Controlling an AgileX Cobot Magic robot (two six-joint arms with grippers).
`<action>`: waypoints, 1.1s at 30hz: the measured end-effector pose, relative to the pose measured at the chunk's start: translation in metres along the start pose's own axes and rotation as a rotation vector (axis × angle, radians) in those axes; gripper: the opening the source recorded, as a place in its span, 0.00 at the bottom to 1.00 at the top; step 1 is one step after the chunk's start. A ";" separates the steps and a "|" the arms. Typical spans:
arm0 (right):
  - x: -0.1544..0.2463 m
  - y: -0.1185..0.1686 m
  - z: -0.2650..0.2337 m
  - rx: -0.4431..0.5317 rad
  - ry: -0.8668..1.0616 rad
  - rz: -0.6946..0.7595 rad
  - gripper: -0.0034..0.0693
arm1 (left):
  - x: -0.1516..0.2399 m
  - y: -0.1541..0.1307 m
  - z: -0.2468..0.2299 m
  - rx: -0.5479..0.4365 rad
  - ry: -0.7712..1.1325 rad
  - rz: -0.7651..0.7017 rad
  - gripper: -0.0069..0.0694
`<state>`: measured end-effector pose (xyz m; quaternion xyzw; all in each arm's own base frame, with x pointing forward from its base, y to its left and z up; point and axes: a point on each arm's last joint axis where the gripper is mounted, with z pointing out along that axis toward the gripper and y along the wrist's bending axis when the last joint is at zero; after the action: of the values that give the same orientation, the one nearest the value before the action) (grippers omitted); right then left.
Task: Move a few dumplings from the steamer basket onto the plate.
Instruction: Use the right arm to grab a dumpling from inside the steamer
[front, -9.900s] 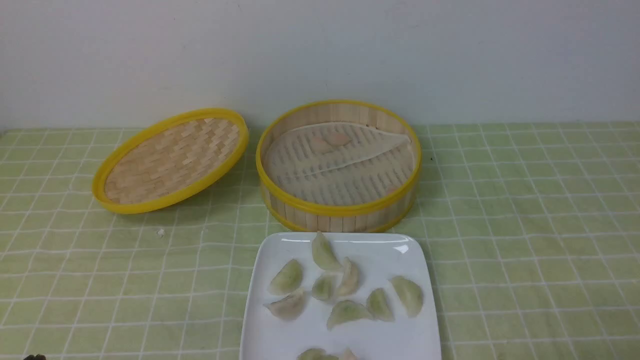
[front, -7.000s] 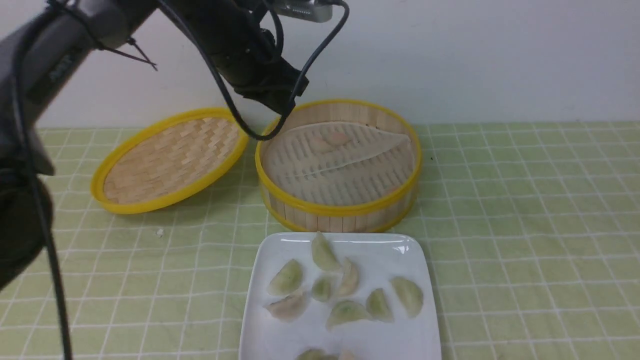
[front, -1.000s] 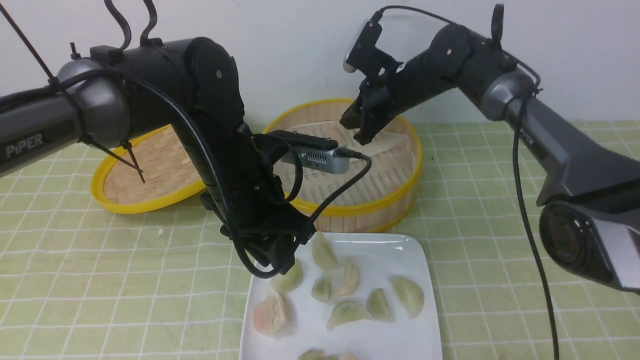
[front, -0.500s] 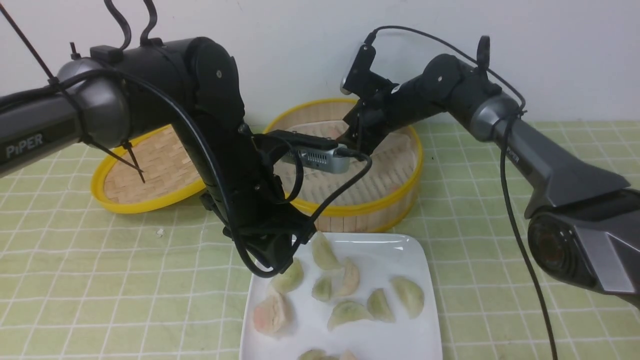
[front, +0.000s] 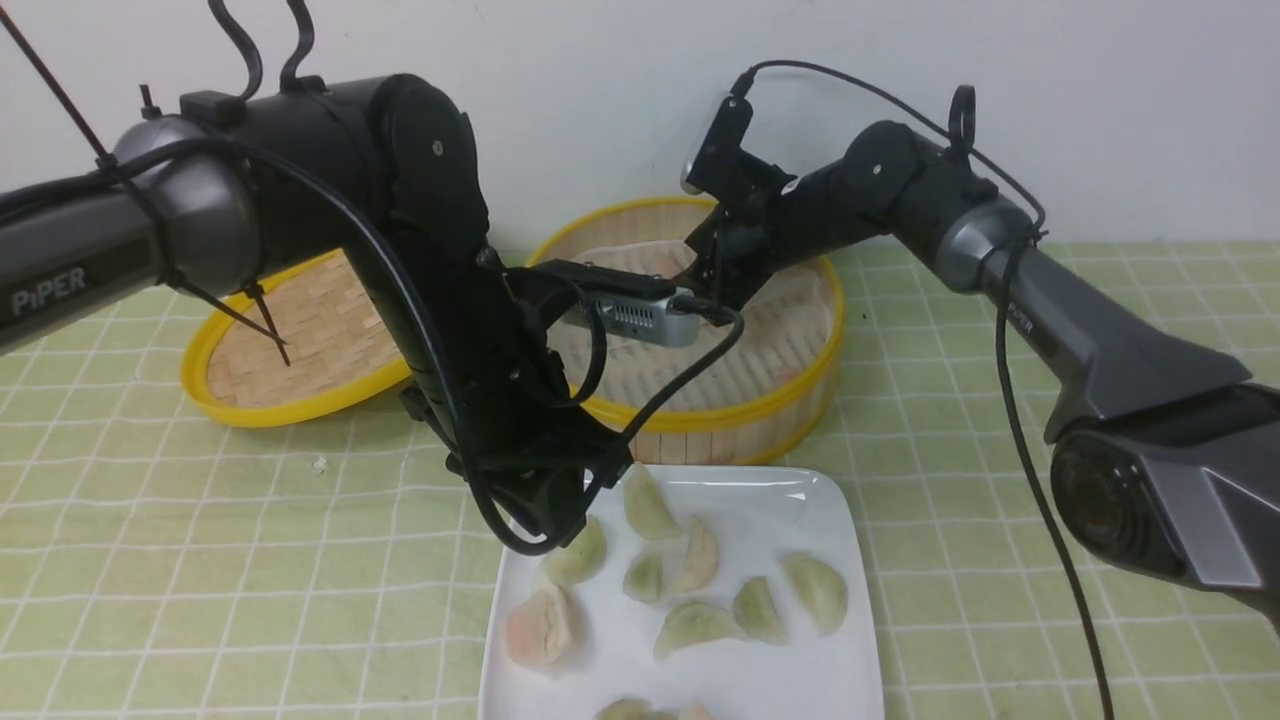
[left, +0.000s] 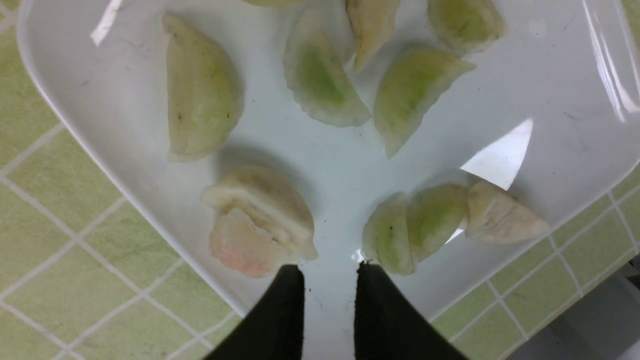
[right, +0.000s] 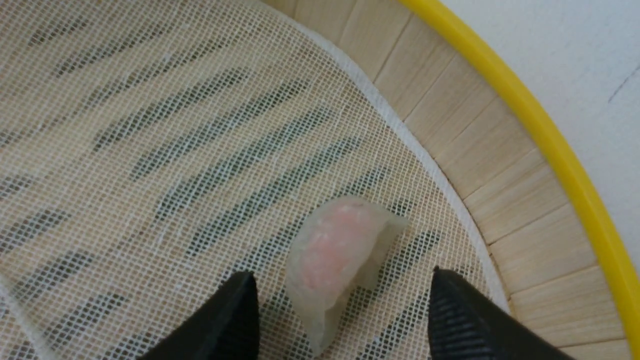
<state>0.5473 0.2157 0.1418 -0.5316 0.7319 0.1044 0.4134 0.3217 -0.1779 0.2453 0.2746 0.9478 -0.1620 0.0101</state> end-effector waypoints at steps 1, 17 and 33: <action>0.001 0.000 0.001 -0.001 0.000 0.003 0.63 | 0.000 0.000 0.000 0.000 0.000 0.000 0.26; -0.005 0.002 -0.010 -0.022 0.077 0.047 0.05 | 0.000 0.000 0.000 0.000 0.000 0.000 0.26; -0.029 -0.005 -0.034 -0.001 0.033 0.042 0.10 | 0.000 -0.001 0.000 0.011 -0.002 -0.030 0.26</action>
<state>0.5376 0.2140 0.1854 -0.5181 0.7494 0.1047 0.3987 0.3214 -0.1788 0.2456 0.2603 0.9509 -0.1675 0.0074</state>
